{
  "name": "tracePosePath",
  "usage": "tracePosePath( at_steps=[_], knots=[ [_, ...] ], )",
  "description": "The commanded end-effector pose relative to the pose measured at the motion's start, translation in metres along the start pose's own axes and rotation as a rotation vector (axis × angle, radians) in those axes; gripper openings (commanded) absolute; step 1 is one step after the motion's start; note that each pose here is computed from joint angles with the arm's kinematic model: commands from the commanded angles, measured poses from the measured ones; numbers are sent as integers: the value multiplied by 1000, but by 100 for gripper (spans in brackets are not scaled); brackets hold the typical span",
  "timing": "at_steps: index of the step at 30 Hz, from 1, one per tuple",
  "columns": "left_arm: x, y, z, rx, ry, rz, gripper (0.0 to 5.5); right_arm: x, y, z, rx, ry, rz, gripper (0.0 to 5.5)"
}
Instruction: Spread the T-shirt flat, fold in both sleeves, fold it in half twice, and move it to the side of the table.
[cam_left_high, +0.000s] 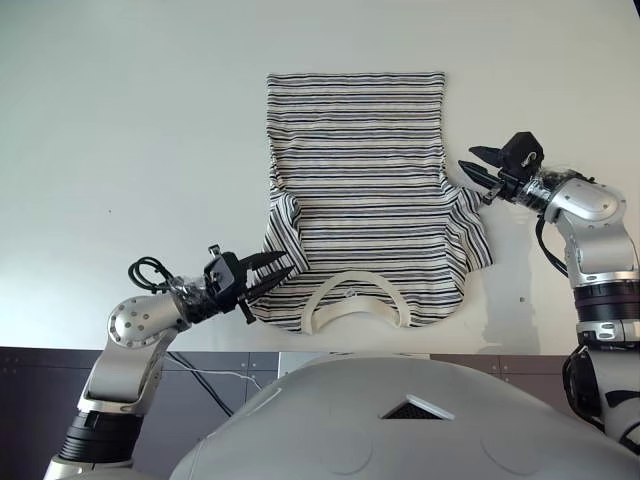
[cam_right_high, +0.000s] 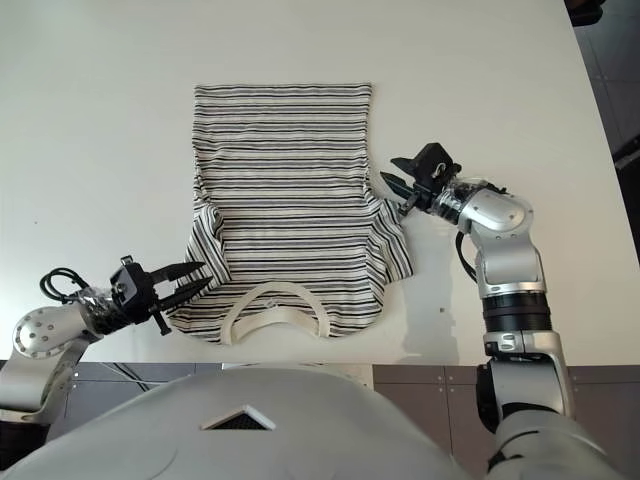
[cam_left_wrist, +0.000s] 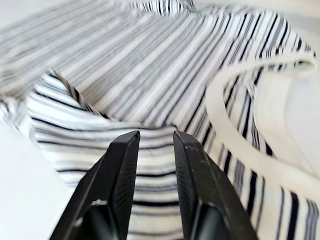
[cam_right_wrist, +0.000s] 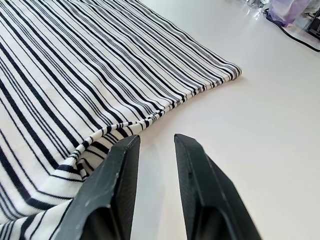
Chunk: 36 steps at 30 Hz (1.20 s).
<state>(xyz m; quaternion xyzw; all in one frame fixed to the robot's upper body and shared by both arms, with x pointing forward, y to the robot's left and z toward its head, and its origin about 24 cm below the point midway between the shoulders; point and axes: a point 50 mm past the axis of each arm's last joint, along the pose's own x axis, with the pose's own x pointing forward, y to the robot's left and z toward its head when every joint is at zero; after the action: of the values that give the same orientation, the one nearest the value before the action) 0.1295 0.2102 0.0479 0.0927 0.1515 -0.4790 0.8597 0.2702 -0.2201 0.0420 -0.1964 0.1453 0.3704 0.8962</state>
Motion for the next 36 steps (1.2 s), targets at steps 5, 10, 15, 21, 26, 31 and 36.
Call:
tracePosePath(
  at_steps=[5, 10, 15, 21, 26, 31, 36],
  knots=[
    [-5, 6, 15, 0, 61, -116, 122, 11, 9, 23, -40, -118, 101, 125],
    [2, 17, 51, -13, -41, -130, 122, 23, 32, 8, -38, -65, 216, 125],
    [10, 24, 58, -27, -61, -117, 122, 36, 25, -13, -20, 15, 219, 125],
    [-5, 17, 32, -9, 142, -213, 122, 35, 12, -28, -36, 71, 211, 125],
    [0, 12, 40, -19, 94, -216, 122, 35, 16, -43, -56, 135, 223, 125],
    [8, 22, 58, -41, -31, -120, 122, 29, 0, -12, -68, -47, 193, 125],
    [11, 11, 56, -89, -51, -102, 122, 7, -7, 20, -96, -228, 72, 125]
  ],
)
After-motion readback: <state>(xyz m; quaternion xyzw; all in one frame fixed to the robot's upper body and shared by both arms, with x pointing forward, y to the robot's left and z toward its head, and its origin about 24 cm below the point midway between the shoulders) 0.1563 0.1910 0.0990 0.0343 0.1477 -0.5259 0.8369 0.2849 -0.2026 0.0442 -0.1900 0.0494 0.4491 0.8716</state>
